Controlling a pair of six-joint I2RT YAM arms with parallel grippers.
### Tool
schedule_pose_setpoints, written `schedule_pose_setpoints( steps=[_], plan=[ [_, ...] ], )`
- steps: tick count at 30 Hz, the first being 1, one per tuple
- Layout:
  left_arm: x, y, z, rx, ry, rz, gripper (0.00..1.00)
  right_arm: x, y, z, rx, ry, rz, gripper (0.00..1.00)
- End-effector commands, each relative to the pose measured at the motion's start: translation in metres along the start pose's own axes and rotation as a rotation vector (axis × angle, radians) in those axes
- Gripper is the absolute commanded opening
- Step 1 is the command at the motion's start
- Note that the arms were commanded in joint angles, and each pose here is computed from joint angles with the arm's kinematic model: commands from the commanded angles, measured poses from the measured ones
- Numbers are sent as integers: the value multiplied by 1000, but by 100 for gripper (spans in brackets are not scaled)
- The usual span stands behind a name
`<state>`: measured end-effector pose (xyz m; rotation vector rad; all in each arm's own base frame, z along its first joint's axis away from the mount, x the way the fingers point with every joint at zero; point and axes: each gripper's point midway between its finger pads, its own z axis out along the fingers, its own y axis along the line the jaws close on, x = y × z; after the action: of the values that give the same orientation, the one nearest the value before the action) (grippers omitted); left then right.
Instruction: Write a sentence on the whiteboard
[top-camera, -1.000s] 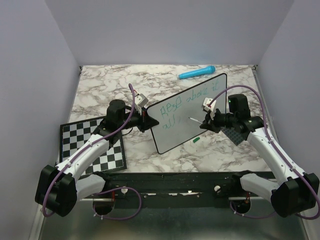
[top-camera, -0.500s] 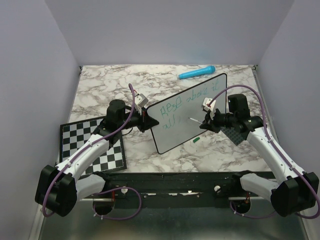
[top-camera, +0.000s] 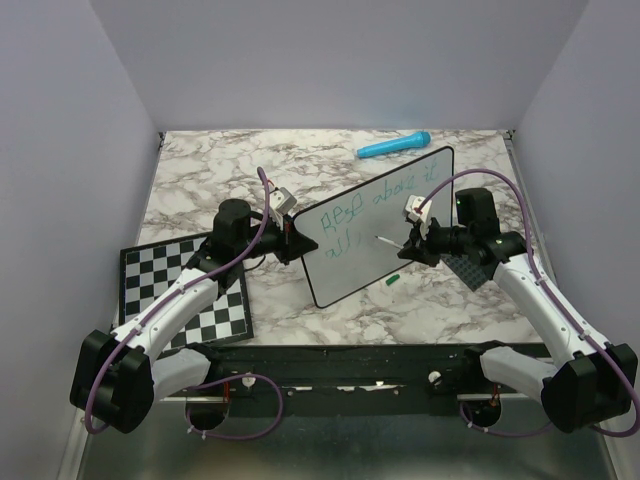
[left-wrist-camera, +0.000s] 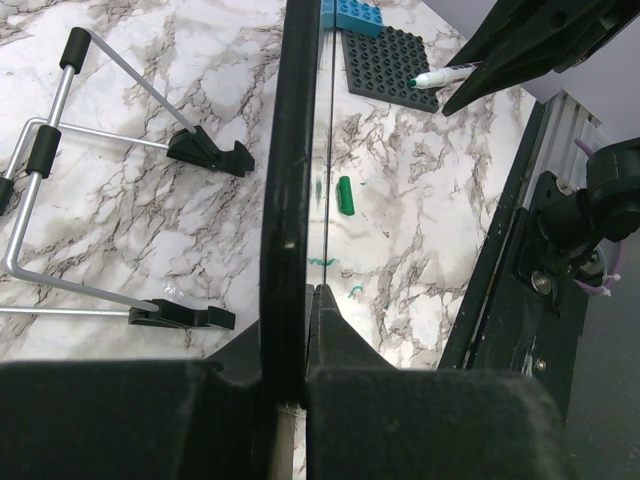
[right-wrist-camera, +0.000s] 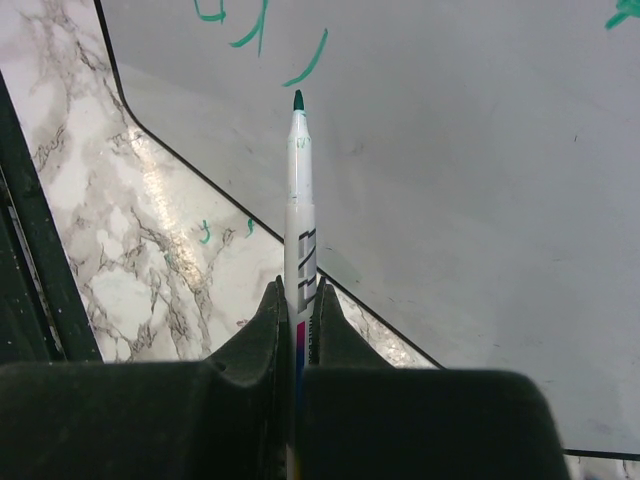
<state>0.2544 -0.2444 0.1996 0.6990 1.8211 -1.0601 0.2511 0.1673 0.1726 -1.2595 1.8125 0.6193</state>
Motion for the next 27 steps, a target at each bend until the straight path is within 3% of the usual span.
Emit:
schedule_pose_setpoints(
  steps=[1, 19, 27],
  plan=[
    [33, 23, -5, -114, 98, -8, 0, -8, 2, 1, -15, -28, -4, 0],
    [33, 23, -5, -113, 98, -9, 0, -9, -10, -5, 46, 3, -32, 0],
    [34, 24, -5, -112, 101, -11, 0, -6, -16, 4, 65, -9, 34, 1]
  ],
)
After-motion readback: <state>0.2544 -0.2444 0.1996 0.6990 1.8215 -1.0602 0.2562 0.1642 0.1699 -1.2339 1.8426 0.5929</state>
